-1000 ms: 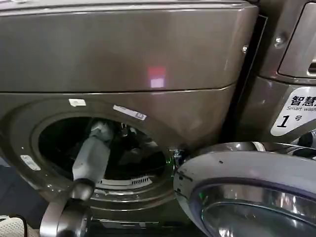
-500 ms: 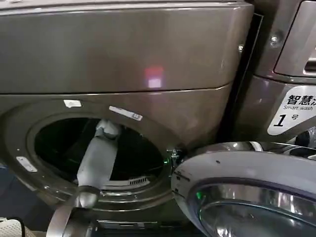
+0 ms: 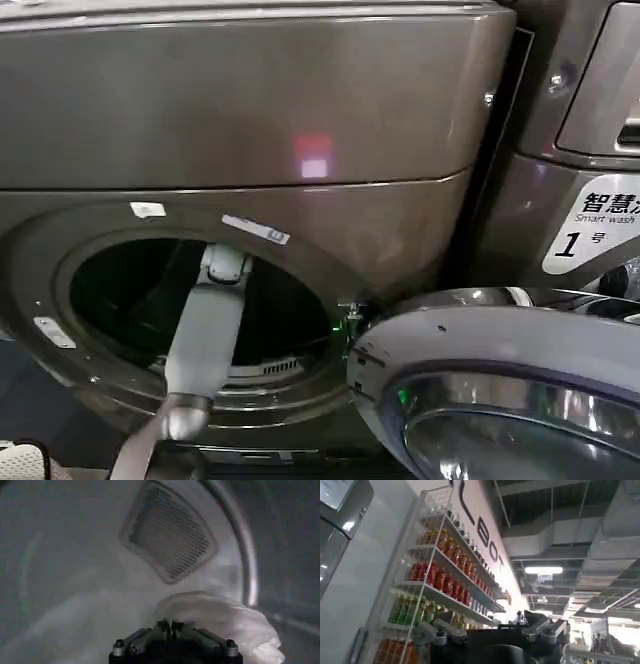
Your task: Grasp the clothes from the dryer.
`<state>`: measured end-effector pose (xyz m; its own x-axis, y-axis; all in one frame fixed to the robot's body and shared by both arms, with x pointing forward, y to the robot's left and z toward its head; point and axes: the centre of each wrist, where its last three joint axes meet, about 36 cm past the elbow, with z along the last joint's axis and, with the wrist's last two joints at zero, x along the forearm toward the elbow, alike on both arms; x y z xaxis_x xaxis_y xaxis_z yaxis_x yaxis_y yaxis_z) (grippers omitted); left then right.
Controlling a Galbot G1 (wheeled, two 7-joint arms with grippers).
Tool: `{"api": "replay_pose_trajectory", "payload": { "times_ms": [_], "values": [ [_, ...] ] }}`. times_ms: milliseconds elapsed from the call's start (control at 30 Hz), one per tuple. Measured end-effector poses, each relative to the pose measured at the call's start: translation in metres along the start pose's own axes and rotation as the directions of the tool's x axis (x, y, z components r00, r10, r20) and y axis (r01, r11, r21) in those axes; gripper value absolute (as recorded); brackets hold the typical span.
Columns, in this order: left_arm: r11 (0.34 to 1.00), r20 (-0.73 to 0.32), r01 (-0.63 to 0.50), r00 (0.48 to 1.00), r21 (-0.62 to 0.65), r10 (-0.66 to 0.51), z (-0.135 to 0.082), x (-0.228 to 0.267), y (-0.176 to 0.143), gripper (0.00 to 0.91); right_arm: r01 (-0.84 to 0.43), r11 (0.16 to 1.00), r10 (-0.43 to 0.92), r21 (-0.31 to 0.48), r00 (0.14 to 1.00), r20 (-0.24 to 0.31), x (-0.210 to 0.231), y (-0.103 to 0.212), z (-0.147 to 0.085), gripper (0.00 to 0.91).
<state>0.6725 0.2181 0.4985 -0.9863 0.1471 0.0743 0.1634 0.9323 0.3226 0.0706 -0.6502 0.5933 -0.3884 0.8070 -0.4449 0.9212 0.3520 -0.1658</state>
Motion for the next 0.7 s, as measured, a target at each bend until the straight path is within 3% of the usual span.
{"api": "replay_pose_trajectory", "payload": {
  "times_ms": [267,700],
  "values": [
    [0.984,-0.015,0.116,0.993,0.132,-0.115,0.0040,0.0072,0.0022,0.000,-0.006,1.000,0.006,0.005,1.000,0.006,0.0003,-0.0020,0.0005,0.907],
    [0.962,-0.042,0.177,0.984,0.207,-0.172,0.0031,0.0096,0.0040,0.000,-0.011,1.000,0.011,0.002,1.000,0.011,0.0017,-0.0045,-0.0063,0.907]
  ]
}}
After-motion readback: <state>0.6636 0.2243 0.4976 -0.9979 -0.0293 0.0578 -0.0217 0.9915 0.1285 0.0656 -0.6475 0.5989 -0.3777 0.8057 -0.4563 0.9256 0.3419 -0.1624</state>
